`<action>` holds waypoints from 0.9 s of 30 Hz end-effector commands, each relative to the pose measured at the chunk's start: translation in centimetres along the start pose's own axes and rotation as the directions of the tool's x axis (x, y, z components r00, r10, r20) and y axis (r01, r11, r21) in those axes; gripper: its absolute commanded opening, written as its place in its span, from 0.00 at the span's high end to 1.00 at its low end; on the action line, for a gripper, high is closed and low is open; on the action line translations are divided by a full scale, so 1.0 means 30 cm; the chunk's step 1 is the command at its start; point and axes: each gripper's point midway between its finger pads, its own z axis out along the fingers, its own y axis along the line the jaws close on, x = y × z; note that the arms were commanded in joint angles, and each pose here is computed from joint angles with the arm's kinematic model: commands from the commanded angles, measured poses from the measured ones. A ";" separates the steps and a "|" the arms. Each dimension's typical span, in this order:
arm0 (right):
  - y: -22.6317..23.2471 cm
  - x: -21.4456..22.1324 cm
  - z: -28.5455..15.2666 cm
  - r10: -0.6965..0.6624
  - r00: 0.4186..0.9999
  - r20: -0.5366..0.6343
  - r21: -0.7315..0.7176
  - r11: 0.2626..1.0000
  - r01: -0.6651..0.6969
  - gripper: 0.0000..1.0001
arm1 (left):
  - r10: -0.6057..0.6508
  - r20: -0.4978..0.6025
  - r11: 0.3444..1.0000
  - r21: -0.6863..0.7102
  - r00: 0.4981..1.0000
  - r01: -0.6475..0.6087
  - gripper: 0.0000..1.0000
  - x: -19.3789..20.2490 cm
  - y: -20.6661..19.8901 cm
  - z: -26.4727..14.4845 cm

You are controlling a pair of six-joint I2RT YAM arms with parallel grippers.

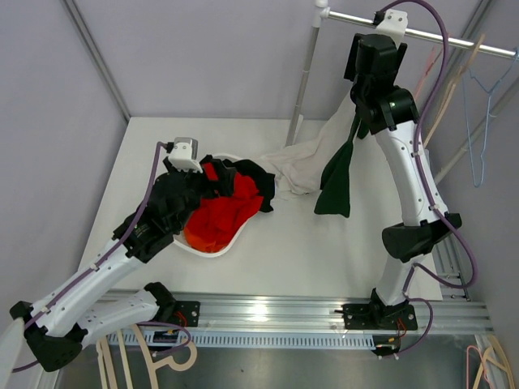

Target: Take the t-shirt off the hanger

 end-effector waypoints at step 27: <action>0.017 -0.256 -0.121 -0.042 0.970 0.239 0.052 0.998 0.031 1.00 | 0.089 0.064 0.990 0.102 0.994 -0.095 0.01 -0.072 -0.061 -0.083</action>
